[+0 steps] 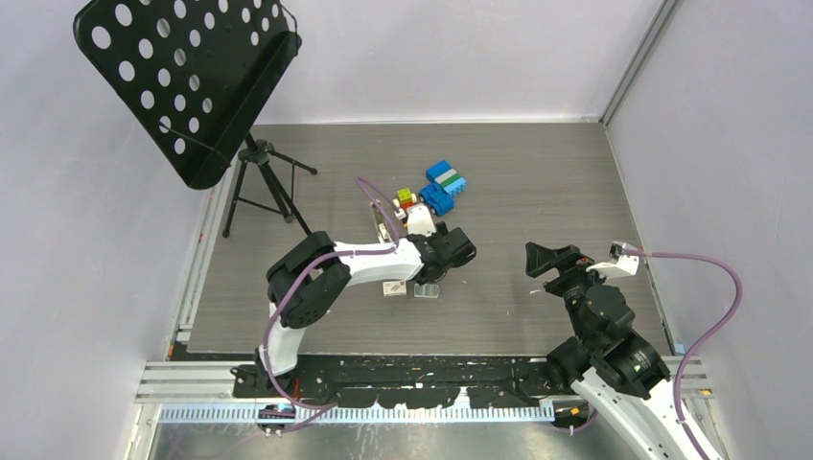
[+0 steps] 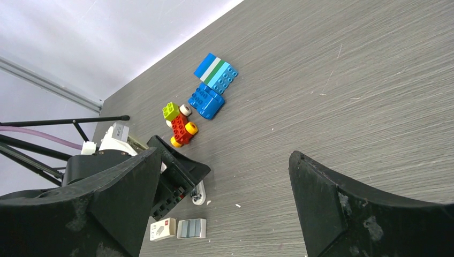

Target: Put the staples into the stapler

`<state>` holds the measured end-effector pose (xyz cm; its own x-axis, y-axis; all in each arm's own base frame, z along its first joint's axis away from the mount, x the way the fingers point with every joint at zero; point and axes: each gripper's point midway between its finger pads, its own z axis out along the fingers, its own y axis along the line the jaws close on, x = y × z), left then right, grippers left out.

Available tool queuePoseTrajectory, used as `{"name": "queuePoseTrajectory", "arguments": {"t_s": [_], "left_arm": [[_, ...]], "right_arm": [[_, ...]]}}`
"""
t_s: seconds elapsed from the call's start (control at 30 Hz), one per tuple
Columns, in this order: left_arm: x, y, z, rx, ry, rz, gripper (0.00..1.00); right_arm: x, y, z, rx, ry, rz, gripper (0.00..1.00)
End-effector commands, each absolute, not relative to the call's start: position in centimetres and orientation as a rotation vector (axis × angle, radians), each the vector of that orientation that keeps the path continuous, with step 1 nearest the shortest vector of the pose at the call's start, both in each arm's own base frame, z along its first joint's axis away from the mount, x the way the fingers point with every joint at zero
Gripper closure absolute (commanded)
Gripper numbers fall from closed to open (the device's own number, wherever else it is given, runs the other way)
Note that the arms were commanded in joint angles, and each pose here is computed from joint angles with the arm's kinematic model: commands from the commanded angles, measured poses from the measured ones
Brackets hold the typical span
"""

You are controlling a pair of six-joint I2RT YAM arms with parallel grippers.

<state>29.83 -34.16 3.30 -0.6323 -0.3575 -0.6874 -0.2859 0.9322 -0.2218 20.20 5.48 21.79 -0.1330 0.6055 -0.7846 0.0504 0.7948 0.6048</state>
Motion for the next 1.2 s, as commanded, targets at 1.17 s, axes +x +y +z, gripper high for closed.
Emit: {"name": "queuePoseTrajectory", "arguments": {"t_s": [1.17], "left_arm": [[27.4, -30.5, 14.4, -0.265, 2.195, -0.330, 0.00]], "right_arm": [[21.2, 8.2, 18.9, 0.480, 2.041, 0.371, 0.07]]}}
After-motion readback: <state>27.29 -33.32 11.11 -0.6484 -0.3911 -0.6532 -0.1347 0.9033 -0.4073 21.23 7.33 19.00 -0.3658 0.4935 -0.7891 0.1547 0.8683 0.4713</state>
